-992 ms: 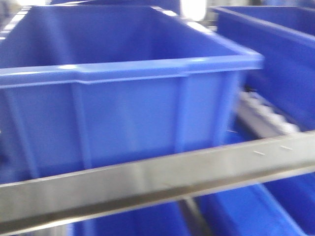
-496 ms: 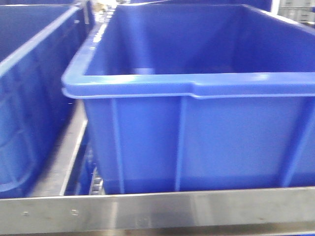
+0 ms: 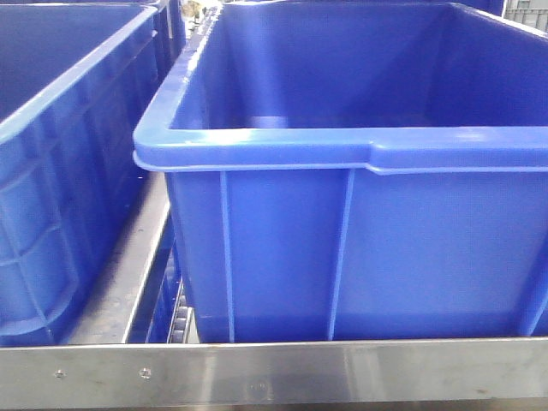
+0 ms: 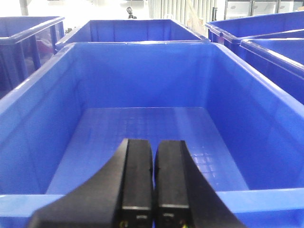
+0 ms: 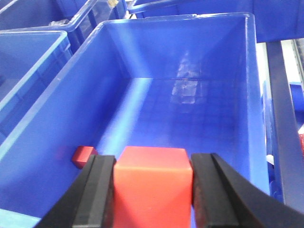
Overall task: Pick red cube and place on left shelf
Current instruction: 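Move the right gripper over the blue crate and release the red cube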
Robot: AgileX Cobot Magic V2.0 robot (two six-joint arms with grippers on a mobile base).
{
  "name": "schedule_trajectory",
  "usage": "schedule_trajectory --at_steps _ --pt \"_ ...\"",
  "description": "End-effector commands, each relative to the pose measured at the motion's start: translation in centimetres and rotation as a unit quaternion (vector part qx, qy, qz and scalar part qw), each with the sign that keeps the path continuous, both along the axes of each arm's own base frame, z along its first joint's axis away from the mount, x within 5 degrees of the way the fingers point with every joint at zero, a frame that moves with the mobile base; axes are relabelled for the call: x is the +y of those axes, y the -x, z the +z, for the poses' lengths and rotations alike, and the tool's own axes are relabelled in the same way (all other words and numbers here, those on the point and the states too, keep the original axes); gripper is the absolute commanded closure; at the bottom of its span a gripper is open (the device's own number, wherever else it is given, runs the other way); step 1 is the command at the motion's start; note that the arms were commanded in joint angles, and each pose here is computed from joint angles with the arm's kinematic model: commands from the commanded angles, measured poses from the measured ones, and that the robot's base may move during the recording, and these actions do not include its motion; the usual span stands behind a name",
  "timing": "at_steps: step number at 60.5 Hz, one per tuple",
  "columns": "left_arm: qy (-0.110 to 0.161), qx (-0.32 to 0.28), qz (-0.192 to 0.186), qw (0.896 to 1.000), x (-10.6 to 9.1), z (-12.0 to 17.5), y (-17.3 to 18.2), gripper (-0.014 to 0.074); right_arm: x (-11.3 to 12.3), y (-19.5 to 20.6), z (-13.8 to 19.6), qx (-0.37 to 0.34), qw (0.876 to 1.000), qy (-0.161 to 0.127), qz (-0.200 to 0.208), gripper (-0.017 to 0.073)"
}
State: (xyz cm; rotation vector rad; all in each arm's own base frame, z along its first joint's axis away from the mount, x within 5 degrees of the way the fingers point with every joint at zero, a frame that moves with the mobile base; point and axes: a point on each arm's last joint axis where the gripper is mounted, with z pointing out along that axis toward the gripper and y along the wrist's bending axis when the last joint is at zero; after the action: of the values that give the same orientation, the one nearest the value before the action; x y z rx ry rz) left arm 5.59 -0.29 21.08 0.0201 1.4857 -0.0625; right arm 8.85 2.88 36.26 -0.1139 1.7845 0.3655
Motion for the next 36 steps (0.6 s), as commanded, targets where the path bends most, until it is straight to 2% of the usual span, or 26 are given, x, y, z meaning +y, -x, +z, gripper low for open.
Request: schedule_trajectory --at_steps 1,36 --pt "0.002 -0.037 0.000 0.999 0.00 0.00 0.09 0.0492 -0.10 -0.17 1.53 -0.050 0.999 -0.010 -0.007 0.0529" --pt "0.002 -0.037 0.000 0.999 0.00 0.00 0.09 0.0492 -0.10 -0.17 1.53 -0.050 0.999 -0.010 -0.007 0.0529"
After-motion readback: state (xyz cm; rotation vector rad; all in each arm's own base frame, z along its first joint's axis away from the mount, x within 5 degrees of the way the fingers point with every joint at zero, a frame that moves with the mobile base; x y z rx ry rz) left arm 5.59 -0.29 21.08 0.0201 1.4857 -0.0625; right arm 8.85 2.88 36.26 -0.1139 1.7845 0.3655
